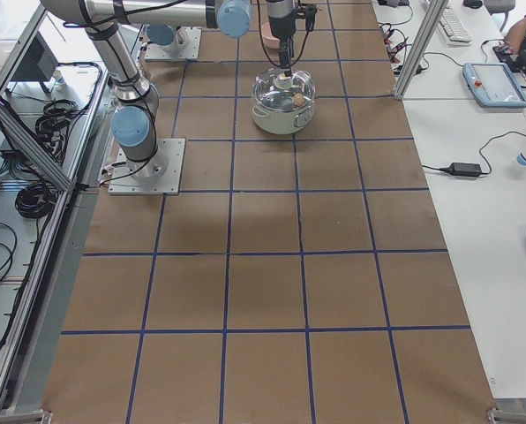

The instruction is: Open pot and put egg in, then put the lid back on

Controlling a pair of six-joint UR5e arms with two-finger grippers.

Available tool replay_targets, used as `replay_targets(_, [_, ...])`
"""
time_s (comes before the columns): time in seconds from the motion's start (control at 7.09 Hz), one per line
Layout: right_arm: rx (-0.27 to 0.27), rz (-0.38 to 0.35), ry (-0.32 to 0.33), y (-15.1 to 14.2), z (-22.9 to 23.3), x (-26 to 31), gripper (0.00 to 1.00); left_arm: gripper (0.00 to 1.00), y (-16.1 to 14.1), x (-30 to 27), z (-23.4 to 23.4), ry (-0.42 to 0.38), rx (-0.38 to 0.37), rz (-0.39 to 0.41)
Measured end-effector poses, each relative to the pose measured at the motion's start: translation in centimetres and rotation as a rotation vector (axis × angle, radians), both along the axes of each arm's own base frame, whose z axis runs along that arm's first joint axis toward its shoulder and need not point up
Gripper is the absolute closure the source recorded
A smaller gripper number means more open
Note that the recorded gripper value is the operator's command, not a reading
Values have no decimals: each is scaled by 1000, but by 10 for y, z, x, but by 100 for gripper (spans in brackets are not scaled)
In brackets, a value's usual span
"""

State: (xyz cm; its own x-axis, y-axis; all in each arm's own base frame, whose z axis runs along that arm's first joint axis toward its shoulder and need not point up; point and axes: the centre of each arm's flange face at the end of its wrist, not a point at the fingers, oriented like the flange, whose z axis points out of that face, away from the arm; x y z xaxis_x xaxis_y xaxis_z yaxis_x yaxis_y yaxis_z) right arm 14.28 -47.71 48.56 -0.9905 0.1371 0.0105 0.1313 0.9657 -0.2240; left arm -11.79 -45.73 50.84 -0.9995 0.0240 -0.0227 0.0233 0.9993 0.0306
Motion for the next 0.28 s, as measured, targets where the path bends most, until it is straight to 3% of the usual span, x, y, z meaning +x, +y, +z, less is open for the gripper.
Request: replay_targets(0.28, [2, 1, -3, -1, -1, 1, 0, 0, 0, 0, 0, 2, 0, 0])
